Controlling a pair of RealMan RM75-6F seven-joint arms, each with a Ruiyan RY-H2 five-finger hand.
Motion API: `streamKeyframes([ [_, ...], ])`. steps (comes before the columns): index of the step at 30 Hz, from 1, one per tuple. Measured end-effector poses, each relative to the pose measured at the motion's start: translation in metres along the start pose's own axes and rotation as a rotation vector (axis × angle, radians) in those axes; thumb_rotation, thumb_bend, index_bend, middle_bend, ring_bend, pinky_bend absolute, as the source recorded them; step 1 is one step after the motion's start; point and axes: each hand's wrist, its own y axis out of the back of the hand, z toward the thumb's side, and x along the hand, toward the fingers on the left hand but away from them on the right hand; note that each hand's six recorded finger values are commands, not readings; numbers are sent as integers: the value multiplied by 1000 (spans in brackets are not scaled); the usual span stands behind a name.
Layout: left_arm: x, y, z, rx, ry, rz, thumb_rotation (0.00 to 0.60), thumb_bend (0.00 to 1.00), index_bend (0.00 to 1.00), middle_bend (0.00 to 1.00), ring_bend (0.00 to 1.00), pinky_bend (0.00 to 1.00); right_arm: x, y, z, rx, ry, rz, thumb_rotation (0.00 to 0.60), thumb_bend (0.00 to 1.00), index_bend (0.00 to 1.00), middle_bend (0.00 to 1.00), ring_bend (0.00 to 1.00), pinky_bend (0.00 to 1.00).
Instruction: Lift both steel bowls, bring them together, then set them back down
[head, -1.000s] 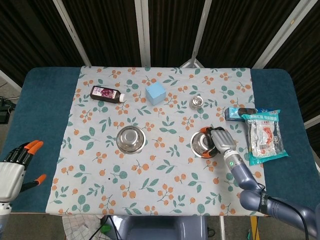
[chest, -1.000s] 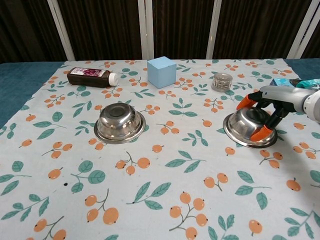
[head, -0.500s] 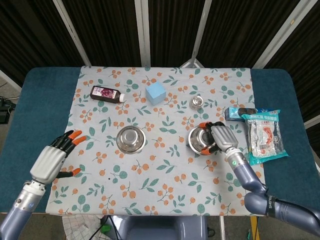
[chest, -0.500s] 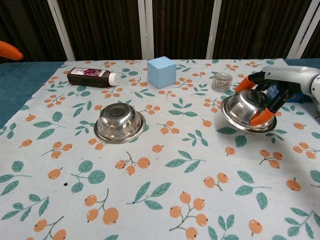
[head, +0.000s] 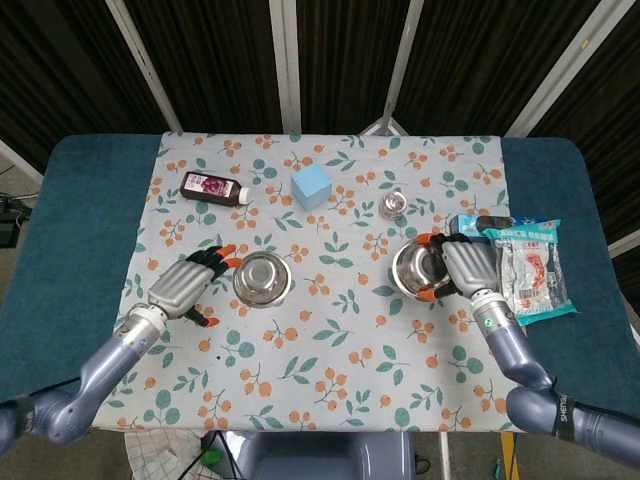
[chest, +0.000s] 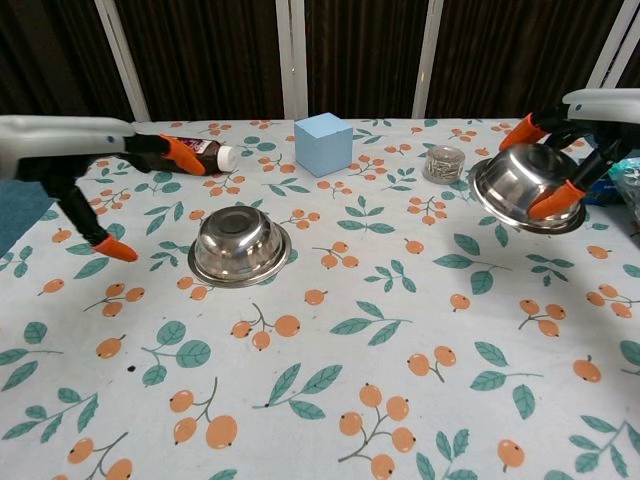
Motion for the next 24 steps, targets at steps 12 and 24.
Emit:
streamKeyframes([
  [12,65,-29,38,29,-49,-48,600,0,157,0,0,107,16,18,1,-16,29,-38,600,82,361,290,464,140],
  [24,77,-32,41,69,-39,-9,600,0,168,39,0,110,19,28,-12,-25,9,-52,600,81,361,290,464,140],
])
